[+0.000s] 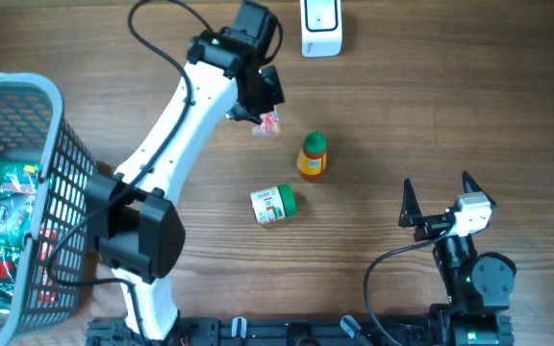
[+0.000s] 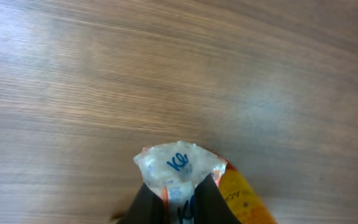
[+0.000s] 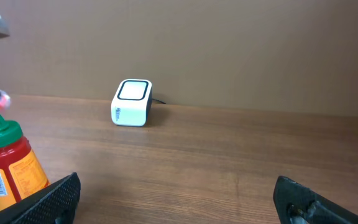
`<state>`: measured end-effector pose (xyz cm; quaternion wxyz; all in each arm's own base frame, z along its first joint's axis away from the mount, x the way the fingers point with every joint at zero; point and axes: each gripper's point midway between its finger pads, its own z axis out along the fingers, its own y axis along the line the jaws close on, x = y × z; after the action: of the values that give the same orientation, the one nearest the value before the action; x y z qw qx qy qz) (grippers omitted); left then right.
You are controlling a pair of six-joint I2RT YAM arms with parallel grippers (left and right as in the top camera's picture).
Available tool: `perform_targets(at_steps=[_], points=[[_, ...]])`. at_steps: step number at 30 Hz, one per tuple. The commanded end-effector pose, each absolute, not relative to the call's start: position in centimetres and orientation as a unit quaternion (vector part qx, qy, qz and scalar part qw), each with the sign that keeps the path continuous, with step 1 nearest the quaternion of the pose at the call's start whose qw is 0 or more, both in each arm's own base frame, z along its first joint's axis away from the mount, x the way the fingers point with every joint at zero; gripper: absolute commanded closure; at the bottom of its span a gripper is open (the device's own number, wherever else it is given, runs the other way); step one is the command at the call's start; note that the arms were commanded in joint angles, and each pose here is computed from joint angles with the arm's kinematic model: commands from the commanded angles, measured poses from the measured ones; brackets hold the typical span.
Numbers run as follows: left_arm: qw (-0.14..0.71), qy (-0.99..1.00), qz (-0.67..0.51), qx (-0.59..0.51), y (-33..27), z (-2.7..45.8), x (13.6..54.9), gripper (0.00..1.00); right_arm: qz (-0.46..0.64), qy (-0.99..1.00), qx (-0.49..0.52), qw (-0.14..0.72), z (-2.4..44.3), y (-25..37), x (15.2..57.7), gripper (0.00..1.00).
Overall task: Scan the item barcode
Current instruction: 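Place the tissue box next to the bottle and withdraw, then grasp the mint wet-wipe pack in the basket with the left gripper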
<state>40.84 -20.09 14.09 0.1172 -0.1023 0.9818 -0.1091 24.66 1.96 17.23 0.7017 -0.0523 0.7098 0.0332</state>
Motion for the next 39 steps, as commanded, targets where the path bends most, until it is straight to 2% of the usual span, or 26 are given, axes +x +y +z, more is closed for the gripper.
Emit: perform_targets(at_steps=[1,5,7,8,9,10,13,14,17,19,21,23,27,33,36,38,39], points=[[0.099,0.986,-0.093,-0.1,-20.3,10.4,39.5,0.95,0.034,0.708,-0.05,0.704,17.4,2.0,24.7,0.0],[0.081,0.987,-0.083,-0.111,-20.0,7.0,38.3,0.93,0.034,0.708,-0.05,0.704,17.4,2.0,24.6,0.0],[0.087,0.986,-0.087,-0.11,-20.1,7.5,38.4,0.65,0.034,0.708,-0.051,0.704,17.4,2.0,24.6,0.0],[0.092,0.986,-0.09,-0.11,-20.1,8.3,38.6,0.26,0.034,0.708,-0.05,0.704,17.4,2.0,24.7,0.0],[0.102,0.985,-0.094,-0.107,-19.8,10.2,39.0,0.05,0.034,0.708,-0.05,0.704,17.4,2.0,24.6,0.0],[0.111,0.983,-0.095,-0.11,-19.5,11.8,39.2,0.0,0.034,0.708,-0.051,0.704,17.4,2.0,24.6,0.0],[0.174,0.972,-0.111,-0.115,-17.7,20.9,40.3,0.0,0.034,0.708,-0.05,0.704,17.4,2.0,24.7,0.0],[0.224,0.96,-0.106,-0.131,-15.6,26.0,40.4,0.0,0.034,0.708,-0.05,0.704,17.4,2.0,24.6,0.0],[0.354,0.912,-0.069,-0.195,-8.4,36.6,39.2,0.0,0.034,0.708,-0.05,0.704,17.4,2.0,24.7,0.0],[0.407,0.88,-0.04,-0.242,-3.8,40.3,37.5,0.0,0.034,0.708,-0.051,0.704,17.4,2.0,24.6,0.0],[0.433,0.837,-0.002,-0.335,3.4,42.8,33.7,0.0,0.034,0.708,-0.05,0.704,17.4,2.0,24.7,0.0],[0.419,0.786,0.019,-0.455,9.3,42.7,30.3,0.0,0.034,0.708,-0.05,0.704,17.4,2.0,24.7,0.0],[0.29,0.663,0.011,-0.69,18.5,37.2,23.6,0.0,0.034,0.708,-0.05,0.704,17.4,2.0,24.7,0.0],[0.115,0.388,-0.014,-0.914,22.1,27.4,18.4,0.0,0.034,0.708,-0.05,0.704,17.4,2.0,24.7,0.0],[0.06,0.278,-0.027,-0.958,21.4,22.4,19.0,0.0,0.034,0.708,-0.051,0.704,17.4,2.0,24.7,0.0],[0.077,0.289,-0.048,-0.953,22.5,19.0,21.4,0.0,0.034,0.708,-0.051,0.704,17.4,2.0,24.6,0.0],[0.09,0.297,-0.058,-0.949,23.2,17.1,22.9,0.04,0.034,0.708,-0.05,0.704,17.4,2.0,24.6,0.0]])
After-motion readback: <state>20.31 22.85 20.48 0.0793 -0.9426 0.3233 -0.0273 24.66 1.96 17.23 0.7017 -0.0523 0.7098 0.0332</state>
